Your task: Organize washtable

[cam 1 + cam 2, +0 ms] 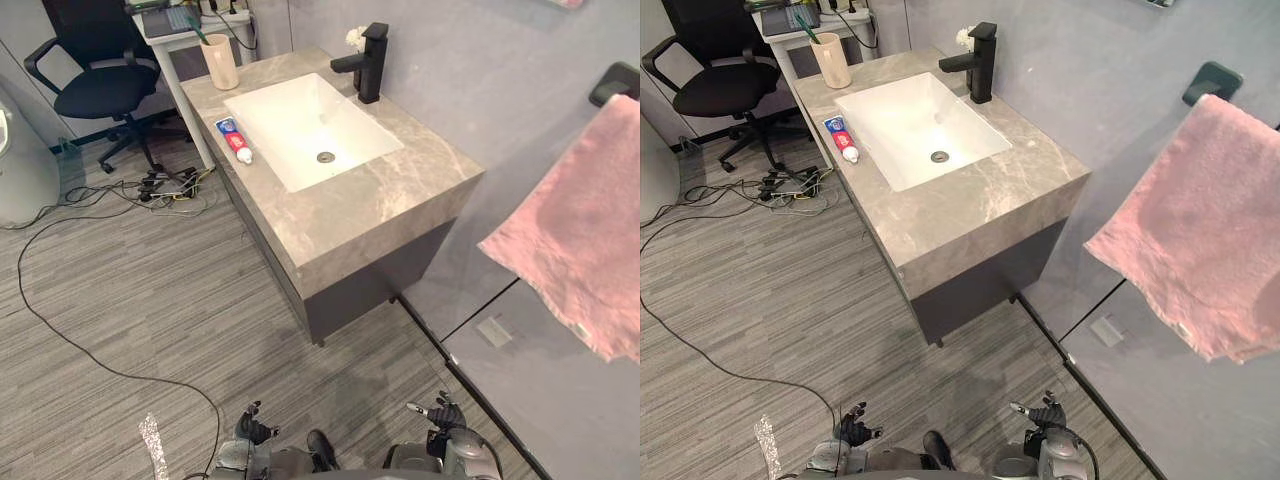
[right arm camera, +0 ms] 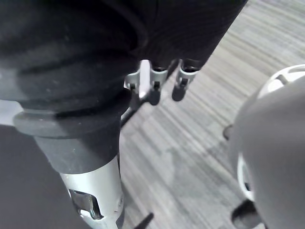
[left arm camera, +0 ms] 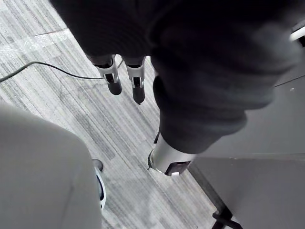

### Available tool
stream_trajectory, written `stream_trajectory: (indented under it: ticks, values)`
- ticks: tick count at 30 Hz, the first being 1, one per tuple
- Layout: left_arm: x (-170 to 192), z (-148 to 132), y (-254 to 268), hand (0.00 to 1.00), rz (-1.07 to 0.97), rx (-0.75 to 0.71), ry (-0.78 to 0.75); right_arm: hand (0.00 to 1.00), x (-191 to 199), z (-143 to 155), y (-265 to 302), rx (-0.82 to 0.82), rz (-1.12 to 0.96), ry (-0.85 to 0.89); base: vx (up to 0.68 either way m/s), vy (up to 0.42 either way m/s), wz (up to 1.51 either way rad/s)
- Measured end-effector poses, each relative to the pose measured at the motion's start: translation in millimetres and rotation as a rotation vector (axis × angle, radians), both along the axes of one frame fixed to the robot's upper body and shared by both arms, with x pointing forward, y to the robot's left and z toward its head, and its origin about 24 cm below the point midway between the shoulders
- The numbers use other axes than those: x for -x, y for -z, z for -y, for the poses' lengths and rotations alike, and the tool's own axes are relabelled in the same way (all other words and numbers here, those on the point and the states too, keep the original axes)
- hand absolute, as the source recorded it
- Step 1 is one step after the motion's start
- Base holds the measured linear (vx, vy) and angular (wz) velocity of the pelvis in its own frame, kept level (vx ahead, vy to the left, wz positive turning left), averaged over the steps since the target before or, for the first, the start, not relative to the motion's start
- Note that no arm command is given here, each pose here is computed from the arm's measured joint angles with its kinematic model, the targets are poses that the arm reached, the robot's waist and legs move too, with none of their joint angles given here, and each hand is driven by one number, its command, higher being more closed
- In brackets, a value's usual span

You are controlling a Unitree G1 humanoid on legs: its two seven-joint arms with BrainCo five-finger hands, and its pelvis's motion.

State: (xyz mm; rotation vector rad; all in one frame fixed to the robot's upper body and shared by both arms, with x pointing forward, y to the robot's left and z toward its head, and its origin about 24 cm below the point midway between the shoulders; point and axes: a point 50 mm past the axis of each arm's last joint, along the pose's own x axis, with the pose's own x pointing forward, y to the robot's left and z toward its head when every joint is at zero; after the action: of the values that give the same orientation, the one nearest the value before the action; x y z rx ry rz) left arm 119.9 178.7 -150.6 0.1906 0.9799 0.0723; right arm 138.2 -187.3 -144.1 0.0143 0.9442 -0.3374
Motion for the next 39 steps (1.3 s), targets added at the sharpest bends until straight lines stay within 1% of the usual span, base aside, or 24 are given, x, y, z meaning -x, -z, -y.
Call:
stream_trajectory:
  ticks: [7,9,12,21,23,25,26,27,28,34,39]
  values:
    - [1.2,-2.2,0.3,0.0,-0.014,-0.026,0.031,0.0,14.7,-3.3,4.6,-0.022,-0.022,0.016,-0.12,-0.062,0.69]
    - [3.6,-1.3,1.2,0.0,-0.017,-0.017,-0.003,0.0,21.7,-3.9,6.4,-0.033,-0.035,0.016,0.02,-0.003,0.44]
    - [11.3,-1.7,4.1,0.0,-0.041,-0.008,-0.044,0.0,21.0,-0.9,4.7,-0.023,-0.023,0.014,0.07,-0.001,0.24]
    - [12.0,-2.8,4.0,0.0,-0.038,0.001,-0.077,0.0,27.1,-0.2,5.8,-0.007,-0.032,-0.009,0.07,0.054,0.2]
    - [8.8,-3.0,3.0,0.0,-0.03,0.002,-0.076,0.0,25.3,0.7,4.2,0.0,-0.022,-0.015,0.09,0.043,0.75]
    - [7.2,-11.3,0.7,0.0,-0.016,-0.019,-0.08,0.0,27.7,-6.8,5.4,-0.008,-0.032,-0.039,0.07,0.117,0.68]
    - [4.7,-10.7,-0.1,0.0,-0.005,-0.013,-0.087,0.0,24.9,-3.8,3.3,0.001,-0.017,-0.035,0.07,0.061,0.28]
    - [5.4,-2.5,0.9,0.0,-0.004,0.009,-0.091,0.0,20.8,7.4,-0.1,0.041,-0.004,-0.047,0.06,0.051,0.19]
    - [5.4,-2.1,1.4,0.0,-0.011,0.009,-0.087,0.0,17.2,12.1,0.0,0.054,-0.015,-0.051,0.06,0.049,0.24]
    - [8.7,-4.3,2.9,0.0,-0.032,-0.014,-0.032,0.0,12.8,3.1,5.4,0.028,-0.052,-0.07,0.02,-0.016,0.16]
    - [13.4,-3.2,5.4,0.0,-0.055,-0.013,-0.024,0.0,12.7,-0.1,7.2,0.023,-0.066,-0.084,0.03,-0.07,-0.06]
